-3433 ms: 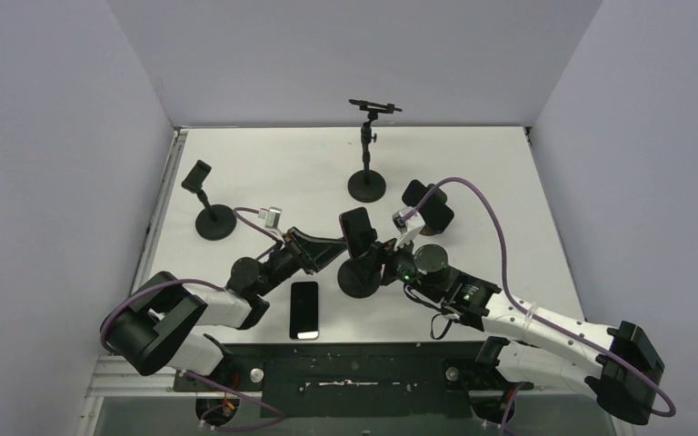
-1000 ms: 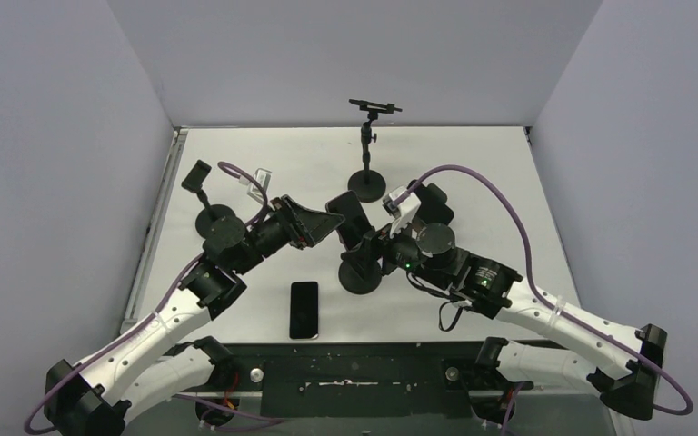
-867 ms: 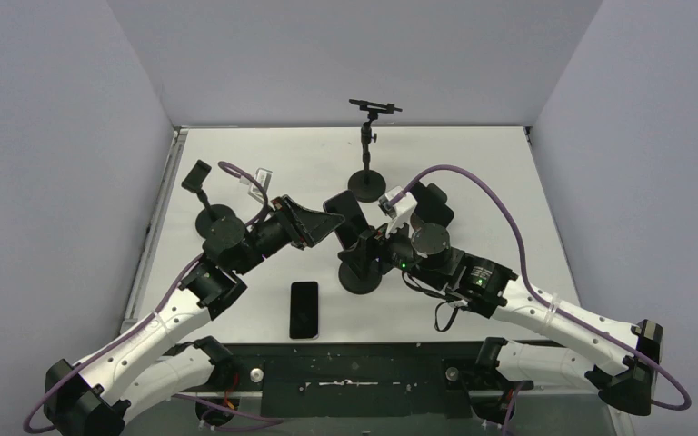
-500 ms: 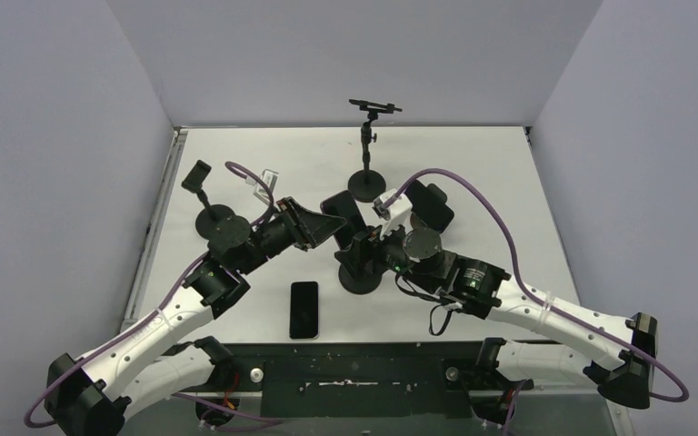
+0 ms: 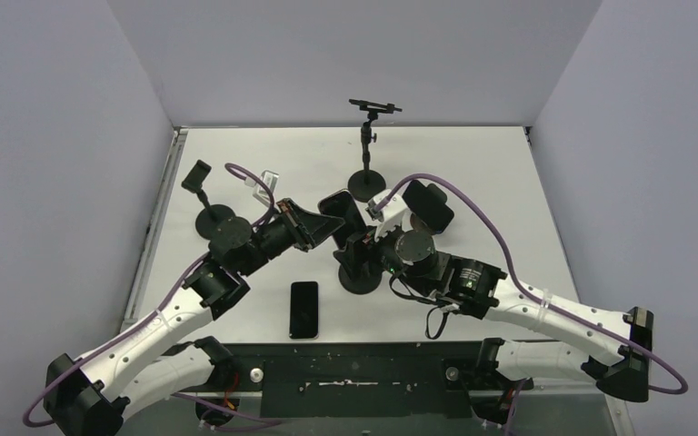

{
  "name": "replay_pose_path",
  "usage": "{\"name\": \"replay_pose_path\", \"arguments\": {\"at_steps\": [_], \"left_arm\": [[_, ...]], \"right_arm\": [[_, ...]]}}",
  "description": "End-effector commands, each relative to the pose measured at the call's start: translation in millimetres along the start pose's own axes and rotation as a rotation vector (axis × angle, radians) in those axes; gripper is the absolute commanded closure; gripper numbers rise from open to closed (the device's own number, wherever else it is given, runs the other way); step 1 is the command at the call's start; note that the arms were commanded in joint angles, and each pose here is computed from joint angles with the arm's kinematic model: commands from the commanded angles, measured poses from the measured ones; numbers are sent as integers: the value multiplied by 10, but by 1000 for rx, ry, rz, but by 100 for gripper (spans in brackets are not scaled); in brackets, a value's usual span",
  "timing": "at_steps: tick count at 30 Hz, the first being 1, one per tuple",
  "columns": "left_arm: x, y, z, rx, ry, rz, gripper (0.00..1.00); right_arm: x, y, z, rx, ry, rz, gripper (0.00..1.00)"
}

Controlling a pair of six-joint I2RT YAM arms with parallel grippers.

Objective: Remove the phone from the phone stand
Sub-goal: Place the phone at the center of the board.

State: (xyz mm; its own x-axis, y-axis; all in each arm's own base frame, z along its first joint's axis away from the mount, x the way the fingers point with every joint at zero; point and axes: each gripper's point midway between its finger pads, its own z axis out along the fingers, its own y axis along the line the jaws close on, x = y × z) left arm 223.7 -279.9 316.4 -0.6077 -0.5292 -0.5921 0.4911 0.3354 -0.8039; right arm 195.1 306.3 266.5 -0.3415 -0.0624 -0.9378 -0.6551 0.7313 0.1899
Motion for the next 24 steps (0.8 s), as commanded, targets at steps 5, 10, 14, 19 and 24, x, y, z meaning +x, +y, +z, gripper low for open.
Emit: {"name": "replay_pose_path", "arguments": {"at_steps": [5, 10, 14, 19, 24], "left_arm": [[-467, -343, -260, 24, -173, 106, 100], [-542, -311, -472, -35, -195, 183, 100], [-493, -262, -657, -81, -157, 248, 100], [-374, -164, -914, -138, -76, 356, 100], [-200, -37, -1110, -177, 7, 390, 100]], "right_arm": [[-472, 202, -331, -84, -81, 29, 19], [-386, 124, -471, -78, -50, 10, 18], [-277, -111, -485, 30, -29, 32, 19], [-241, -372, -365, 70, -8, 119, 34], [-182, -640, -199, 86, 13, 186, 48]]}}
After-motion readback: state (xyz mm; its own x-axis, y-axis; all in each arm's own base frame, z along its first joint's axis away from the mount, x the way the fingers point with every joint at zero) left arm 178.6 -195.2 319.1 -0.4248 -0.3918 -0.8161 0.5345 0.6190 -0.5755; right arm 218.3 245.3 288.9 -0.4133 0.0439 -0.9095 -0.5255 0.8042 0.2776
